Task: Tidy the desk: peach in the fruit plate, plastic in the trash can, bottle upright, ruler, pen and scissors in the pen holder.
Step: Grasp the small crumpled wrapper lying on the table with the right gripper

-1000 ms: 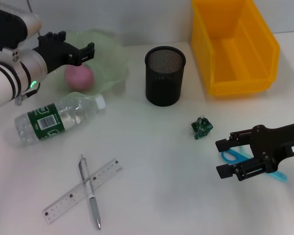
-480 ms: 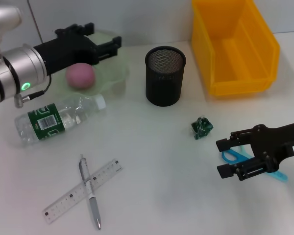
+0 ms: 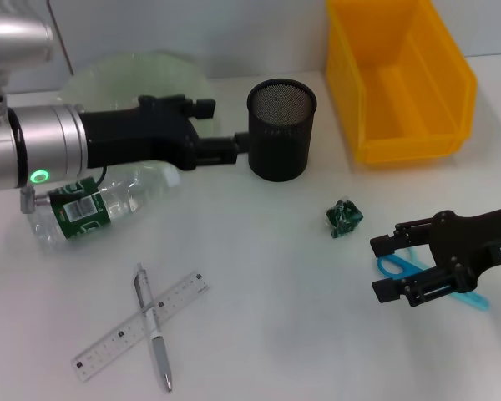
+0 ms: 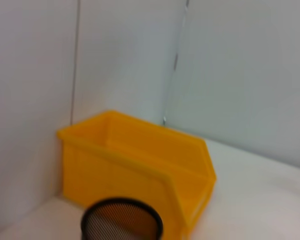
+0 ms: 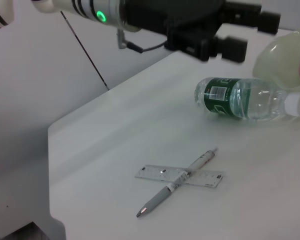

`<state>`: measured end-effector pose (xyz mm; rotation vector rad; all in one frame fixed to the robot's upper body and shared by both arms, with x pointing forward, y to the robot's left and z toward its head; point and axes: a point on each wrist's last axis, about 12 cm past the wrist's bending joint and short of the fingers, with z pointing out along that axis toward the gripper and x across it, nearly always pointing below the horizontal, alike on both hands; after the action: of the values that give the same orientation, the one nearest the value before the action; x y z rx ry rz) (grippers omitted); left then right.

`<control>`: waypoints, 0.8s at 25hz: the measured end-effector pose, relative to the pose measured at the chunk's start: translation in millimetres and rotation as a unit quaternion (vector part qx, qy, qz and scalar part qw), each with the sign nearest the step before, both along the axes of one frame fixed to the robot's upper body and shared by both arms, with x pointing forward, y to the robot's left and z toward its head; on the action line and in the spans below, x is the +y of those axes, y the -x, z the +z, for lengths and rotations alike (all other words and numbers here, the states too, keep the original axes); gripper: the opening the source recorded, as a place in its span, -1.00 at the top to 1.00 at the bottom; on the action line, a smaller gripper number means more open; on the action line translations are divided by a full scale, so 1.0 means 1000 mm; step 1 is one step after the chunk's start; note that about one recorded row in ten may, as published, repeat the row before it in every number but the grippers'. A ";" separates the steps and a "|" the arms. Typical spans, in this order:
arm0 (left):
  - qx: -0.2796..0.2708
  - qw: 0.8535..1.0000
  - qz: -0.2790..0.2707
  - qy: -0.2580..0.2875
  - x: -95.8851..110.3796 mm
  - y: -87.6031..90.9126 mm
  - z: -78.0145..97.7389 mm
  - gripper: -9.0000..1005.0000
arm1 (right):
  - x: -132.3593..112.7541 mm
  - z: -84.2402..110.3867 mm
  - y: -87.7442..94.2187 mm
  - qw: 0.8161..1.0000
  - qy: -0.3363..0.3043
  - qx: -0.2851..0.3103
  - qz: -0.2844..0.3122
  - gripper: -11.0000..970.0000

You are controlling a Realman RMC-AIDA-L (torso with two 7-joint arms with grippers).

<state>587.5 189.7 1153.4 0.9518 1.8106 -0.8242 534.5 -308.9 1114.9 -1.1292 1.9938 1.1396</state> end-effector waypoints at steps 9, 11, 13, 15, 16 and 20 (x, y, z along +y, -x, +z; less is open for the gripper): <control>0.051 0.996 -0.061 -0.037 -0.004 0.015 -0.007 -0.62 | 0.000 0.001 0.000 1.000 -0.003 -0.003 -0.001 -0.57; 0.056 0.995 -0.067 -0.039 -0.005 0.017 -0.008 -0.62 | 0.000 0.001 0.000 1.000 -0.003 -0.003 0.000 -0.57; 0.075 0.992 -0.087 -0.045 -0.005 0.022 -0.012 -0.62 | 0.000 0.001 0.000 1.000 -0.002 -0.003 0.000 -0.56; 0.089 0.991 -0.094 -0.044 -0.003 0.026 -0.017 -0.62 | 0.000 0.001 0.000 1.000 -0.001 -0.003 0.002 -0.56; 0.094 0.990 -0.094 -0.043 -0.001 0.027 -0.020 -0.62 | 0.000 0.002 0.000 1.000 -0.001 -0.003 0.003 -0.56; 0.097 0.990 -0.091 -0.041 0.001 0.028 -0.024 -0.62 | -0.002 0.004 0.000 1.000 0.001 -0.008 0.002 -0.56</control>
<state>559.3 191.1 1129.0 1.1353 1.9565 -0.9917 534.9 -310.7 1118.6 -1.1402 1.9828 1.1269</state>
